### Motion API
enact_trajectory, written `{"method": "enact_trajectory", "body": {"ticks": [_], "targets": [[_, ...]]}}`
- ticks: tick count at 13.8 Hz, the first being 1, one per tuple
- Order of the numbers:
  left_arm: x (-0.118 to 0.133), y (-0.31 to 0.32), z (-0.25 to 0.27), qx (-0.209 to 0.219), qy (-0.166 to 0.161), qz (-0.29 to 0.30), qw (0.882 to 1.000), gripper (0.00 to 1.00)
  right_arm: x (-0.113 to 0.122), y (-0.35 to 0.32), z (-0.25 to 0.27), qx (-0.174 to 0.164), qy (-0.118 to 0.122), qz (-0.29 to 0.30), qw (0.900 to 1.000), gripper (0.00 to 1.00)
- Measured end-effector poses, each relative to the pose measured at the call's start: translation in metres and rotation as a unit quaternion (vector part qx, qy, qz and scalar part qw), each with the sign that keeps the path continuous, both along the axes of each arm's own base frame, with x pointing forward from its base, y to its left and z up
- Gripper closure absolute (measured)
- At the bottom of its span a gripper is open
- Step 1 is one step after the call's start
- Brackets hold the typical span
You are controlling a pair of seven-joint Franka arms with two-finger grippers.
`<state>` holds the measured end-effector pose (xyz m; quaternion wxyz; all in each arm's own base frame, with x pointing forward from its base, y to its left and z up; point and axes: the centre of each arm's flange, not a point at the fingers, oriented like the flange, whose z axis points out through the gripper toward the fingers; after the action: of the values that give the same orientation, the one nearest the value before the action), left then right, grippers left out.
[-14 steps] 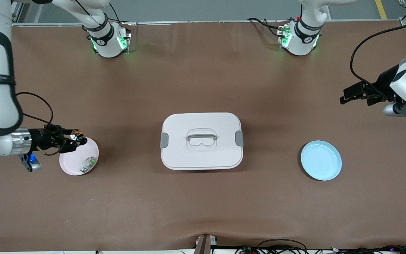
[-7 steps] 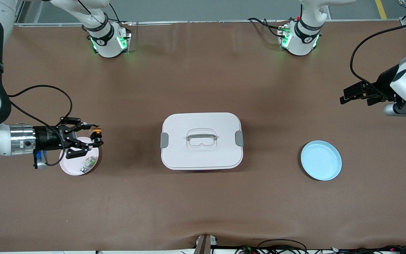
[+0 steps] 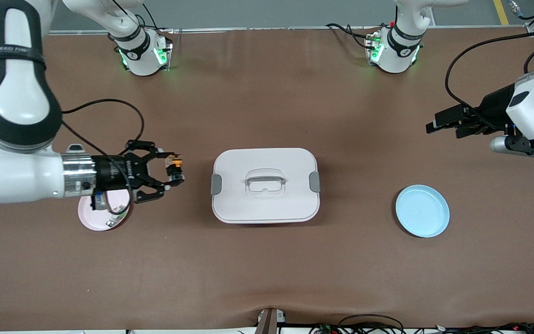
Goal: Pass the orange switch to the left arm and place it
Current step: 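Lift the switch over the box with the right gripper while the left gripper approaches, then grasp the switch with the left gripper from the right gripper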
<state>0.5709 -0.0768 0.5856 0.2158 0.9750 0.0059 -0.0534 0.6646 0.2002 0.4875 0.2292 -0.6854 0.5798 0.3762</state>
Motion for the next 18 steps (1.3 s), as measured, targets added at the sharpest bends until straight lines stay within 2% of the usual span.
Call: {"method": "enact_trajectory", "body": {"ticks": [3, 6, 10, 15, 18], "targets": [[0.007, 0.0, -0.008, -0.11, 0.025, 0.031, 0.993, 0.0, -0.01, 0.051, 0.021, -0.004, -0.002, -0.024, 1.0, 0.28], [0.015, -0.006, -0.024, -0.171, 0.041, 0.052, 0.983, 0.0, -0.026, 0.101, 0.049, -0.001, -0.002, -0.037, 0.999, 0.28], [0.017, -0.051, -0.035, -0.204, 0.031, 0.07, 0.976, 0.0, -0.047, 0.154, 0.069, 0.0, 0.004, -0.055, 0.998, 0.28], [0.011, -0.112, -0.03, -0.206, 0.044, 0.112, 0.971, 0.0, -0.084, 0.229, 0.071, -0.007, -0.002, -0.067, 0.998, 0.28], [0.007, -0.133, -0.027, -0.206, 0.052, 0.128, 0.969, 0.0, -0.097, 0.262, 0.061, -0.011, -0.003, -0.083, 0.996, 0.28]]}}
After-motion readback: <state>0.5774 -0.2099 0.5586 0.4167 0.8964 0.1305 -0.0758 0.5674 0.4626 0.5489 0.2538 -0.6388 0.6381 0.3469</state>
